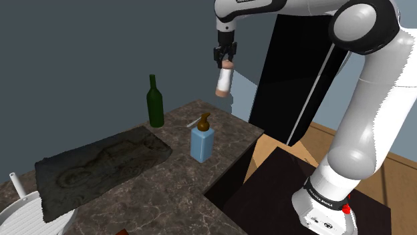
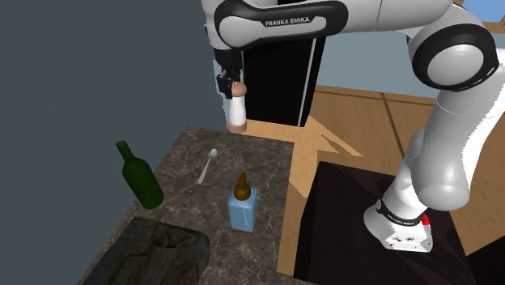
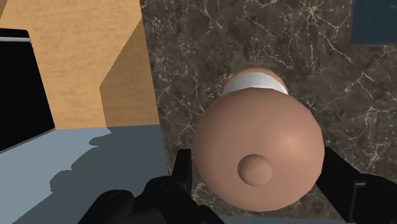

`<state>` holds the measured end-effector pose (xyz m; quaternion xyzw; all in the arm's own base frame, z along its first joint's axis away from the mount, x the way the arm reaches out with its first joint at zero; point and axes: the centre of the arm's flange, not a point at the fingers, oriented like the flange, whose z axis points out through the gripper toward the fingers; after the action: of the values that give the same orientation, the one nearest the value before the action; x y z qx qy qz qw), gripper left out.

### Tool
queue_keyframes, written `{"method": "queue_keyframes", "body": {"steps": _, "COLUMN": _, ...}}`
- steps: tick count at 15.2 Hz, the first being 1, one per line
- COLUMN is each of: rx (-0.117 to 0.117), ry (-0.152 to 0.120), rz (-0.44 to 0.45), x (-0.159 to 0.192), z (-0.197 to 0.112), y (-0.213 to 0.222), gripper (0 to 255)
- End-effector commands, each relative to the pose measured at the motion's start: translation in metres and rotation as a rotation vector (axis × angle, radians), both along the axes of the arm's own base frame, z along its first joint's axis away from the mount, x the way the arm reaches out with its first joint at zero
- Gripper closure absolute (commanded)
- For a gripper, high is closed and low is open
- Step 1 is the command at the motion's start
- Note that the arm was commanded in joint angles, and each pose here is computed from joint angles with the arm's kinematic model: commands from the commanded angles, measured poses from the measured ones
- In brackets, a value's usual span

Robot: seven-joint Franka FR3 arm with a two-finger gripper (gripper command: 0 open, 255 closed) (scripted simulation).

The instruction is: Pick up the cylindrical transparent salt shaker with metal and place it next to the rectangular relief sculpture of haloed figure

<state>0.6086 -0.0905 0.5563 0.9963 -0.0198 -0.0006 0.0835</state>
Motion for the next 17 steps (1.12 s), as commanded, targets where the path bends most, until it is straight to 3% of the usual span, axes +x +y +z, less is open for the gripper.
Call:
{"method": "queue_keyframes", "body": {"steps": 1, "rx": 0.000, "ry": 0.000, "rz": 0.000, "x": -0.001, "z": 0.009, "y": 0.000, "gripper": 255}}
{"method": "queue_keyframes", "body": {"steps": 17, "rx": 0.000, "ry": 0.000, "rz": 0.000, "x": -0.064, "z": 0.010, "y": 0.202, "gripper": 255}}
